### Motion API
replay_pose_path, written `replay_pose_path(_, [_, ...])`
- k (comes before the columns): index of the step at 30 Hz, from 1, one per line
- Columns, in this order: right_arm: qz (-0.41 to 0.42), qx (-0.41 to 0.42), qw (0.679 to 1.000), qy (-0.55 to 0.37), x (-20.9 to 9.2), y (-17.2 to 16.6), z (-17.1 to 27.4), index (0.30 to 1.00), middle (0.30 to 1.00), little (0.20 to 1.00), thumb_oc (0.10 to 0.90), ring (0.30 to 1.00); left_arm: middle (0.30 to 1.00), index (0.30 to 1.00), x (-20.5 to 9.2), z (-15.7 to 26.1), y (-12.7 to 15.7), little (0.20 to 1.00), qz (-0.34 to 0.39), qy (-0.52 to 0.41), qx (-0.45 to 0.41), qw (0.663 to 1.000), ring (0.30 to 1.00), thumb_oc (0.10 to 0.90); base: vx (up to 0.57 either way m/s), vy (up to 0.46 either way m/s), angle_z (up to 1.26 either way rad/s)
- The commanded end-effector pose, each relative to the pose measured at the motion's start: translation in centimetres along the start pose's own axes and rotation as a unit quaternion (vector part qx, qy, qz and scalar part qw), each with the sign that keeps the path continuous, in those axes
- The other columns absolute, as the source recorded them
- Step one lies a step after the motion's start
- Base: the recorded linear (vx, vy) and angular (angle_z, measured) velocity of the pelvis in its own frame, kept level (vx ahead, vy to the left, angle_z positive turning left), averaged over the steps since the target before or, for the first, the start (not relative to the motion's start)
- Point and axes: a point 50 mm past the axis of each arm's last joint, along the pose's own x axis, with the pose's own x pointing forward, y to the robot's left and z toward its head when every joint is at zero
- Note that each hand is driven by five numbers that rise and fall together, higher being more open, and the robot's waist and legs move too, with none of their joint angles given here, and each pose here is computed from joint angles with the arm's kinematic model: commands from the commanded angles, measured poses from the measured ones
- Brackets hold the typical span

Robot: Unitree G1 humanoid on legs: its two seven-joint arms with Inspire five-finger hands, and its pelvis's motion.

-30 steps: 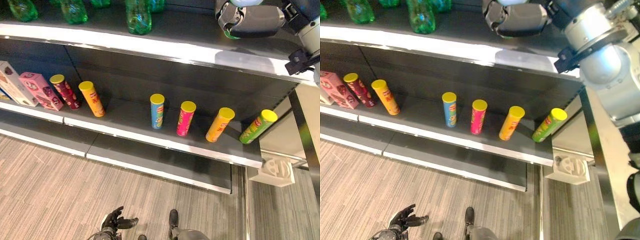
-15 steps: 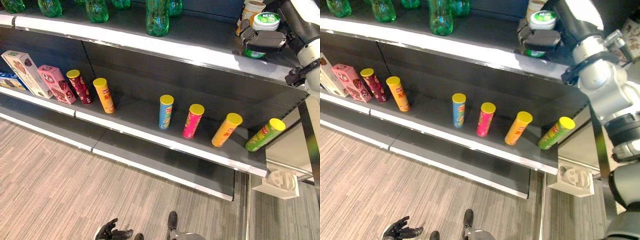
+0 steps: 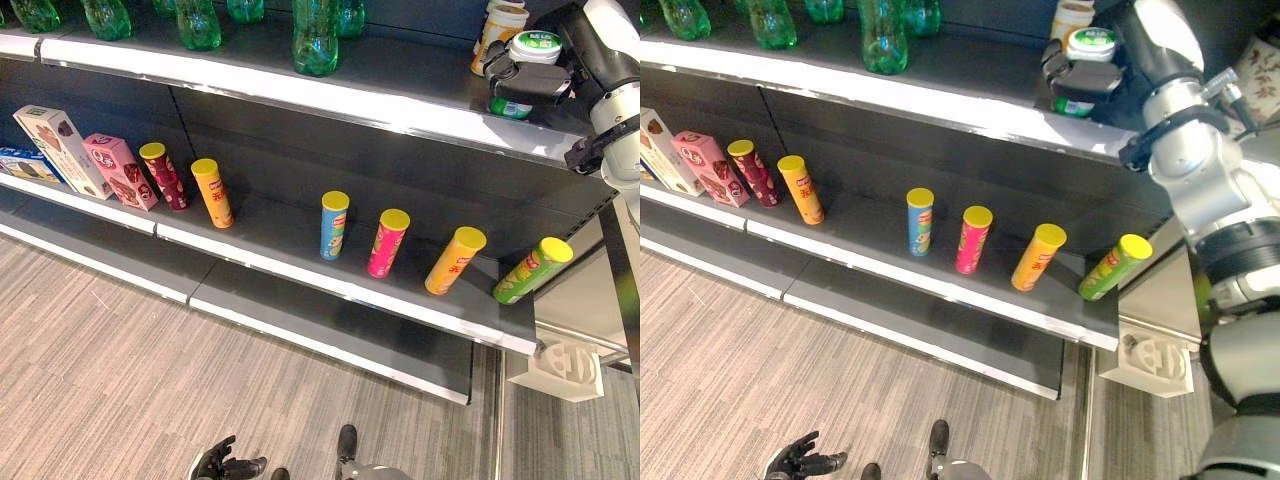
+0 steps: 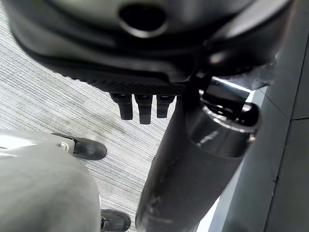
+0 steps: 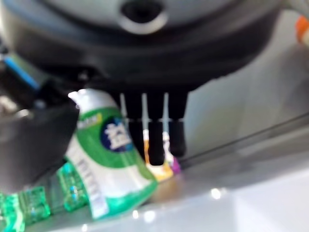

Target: Put the goods on the table back onto the shelves and tidy them up.

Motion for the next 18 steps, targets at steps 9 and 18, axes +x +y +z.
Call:
replay_pose_path(9, [-0.088, 0.04, 0.993, -0.072, 1.8, -4.1, 4.3, 0.3, 0.3, 0.3, 0.4, 0.3, 0.9, 0.9, 0.3, 1.7, 1.7, 0.9, 0.025, -0.03, 0.035, 0.999, 0.9, 0.8, 0.0, 0.0, 0.0])
replay_pose_path(18, [-0.086, 0.039, 0.995, -0.042, 2.1, -3.5, 3.3, 0.3, 0.3, 0.3, 0.4, 0.3, 0.9, 0.9, 0.2, 1.5, 2.1, 0.9, 0.032, -0.028, 0.029, 0.999, 0.9, 0.8, 0.0, -0.004, 0.02])
